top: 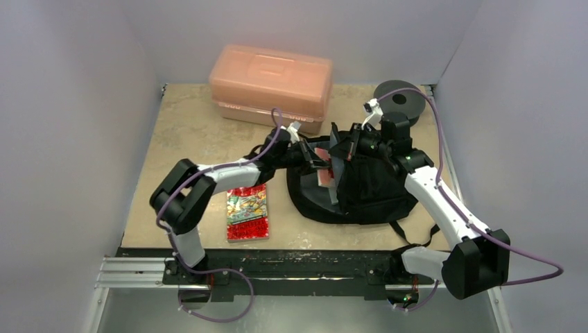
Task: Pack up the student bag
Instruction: Place the book in the student bag.
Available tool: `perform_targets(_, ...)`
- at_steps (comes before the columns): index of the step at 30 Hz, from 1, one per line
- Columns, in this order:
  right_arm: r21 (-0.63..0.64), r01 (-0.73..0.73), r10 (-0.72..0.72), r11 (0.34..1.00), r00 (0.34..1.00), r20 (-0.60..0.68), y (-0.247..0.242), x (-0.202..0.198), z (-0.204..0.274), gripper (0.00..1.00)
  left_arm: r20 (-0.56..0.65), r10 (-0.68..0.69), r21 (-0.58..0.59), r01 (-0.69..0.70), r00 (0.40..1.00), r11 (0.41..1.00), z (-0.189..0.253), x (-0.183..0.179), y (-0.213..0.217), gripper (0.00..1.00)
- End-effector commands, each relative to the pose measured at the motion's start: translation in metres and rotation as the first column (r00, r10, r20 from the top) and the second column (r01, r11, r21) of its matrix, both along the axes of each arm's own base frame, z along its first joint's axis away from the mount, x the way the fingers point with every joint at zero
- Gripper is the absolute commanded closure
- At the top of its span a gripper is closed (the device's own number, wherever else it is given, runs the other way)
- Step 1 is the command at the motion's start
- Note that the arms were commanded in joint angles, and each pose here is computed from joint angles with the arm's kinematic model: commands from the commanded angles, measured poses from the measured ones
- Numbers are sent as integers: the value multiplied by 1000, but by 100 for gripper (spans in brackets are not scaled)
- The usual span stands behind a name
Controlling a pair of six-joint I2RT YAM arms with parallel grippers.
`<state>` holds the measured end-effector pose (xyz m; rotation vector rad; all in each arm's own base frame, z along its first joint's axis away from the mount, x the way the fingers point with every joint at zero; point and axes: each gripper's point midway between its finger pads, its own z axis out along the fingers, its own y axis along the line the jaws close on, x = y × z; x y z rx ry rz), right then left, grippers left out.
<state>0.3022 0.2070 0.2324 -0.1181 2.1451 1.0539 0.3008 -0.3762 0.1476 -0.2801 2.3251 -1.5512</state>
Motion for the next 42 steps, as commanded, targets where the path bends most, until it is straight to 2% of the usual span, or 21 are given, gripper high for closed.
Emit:
perform_targets(1, 70, -57, 49, 996, 993, 106, 9, -5, 34, 100, 11, 72, -45, -71, 997, 996, 32, 28, -59, 100)
perform_targets(2, 66, -53, 46, 996, 993, 106, 8, -5, 33, 100, -21, 64, -18, -64, 998, 998, 25, 27, -69, 100)
perform_targets(4, 51, -38, 32, 998, 994, 108, 5, -5, 31, 100, -52, 94, 47, -91, 994, 995, 10, 29, -78, 89)
perform_targets(5, 47, -31, 26, 998, 994, 108, 4, -5, 30, 100, -69, 100, 65, -96, 993, 993, 3, 29, -80, 80)
perform_targets(8, 29, -12, 8, 999, 993, 119, -1, -5, 29, 100, -143, 89, 82, -78, 986, 994, -12, 22, -82, 66)
perform_targets(12, -6, 22, -21, 1000, 991, 132, -8, -2, 26, 100, -161, 79, 154, -54, 984, 987, -15, 10, -69, 52)
perform_targets(17, -35, 34, -29, 999, 991, 131, -12, 0, 20, 100, -148, 34, 255, 5, 988, 967, -6, -4, -47, 39)
perform_targets(21, -41, 36, -31, 998, 991, 128, -12, 0, 15, 100, -130, 12, 335, 33, 991, 942, -5, -11, -28, 36)
perform_targets(27, -74, 44, -35, 996, 993, 110, -15, 4, 1, 100, 124, 17, 451, -72, 992, 889, 25, 0, 26, 37)
perform_targets(33, -117, 65, -56, 991, 995, 82, -18, 14, -20, 100, 322, 50, 440, -196, 945, 876, 76, -14, 99, 39)
perform_targets(36, -120, 66, -60, 991, 997, 56, -16, 20, -30, 100, 420, 105, 452, -308, 902, 837, 94, -25, 149, 38)
perform_targets(42, 8, -46, 46, 999, 998, -40, 16, 22, -51, 99, 480, 138, 560, -424, 866, 712, 73, -53, 225, 38)
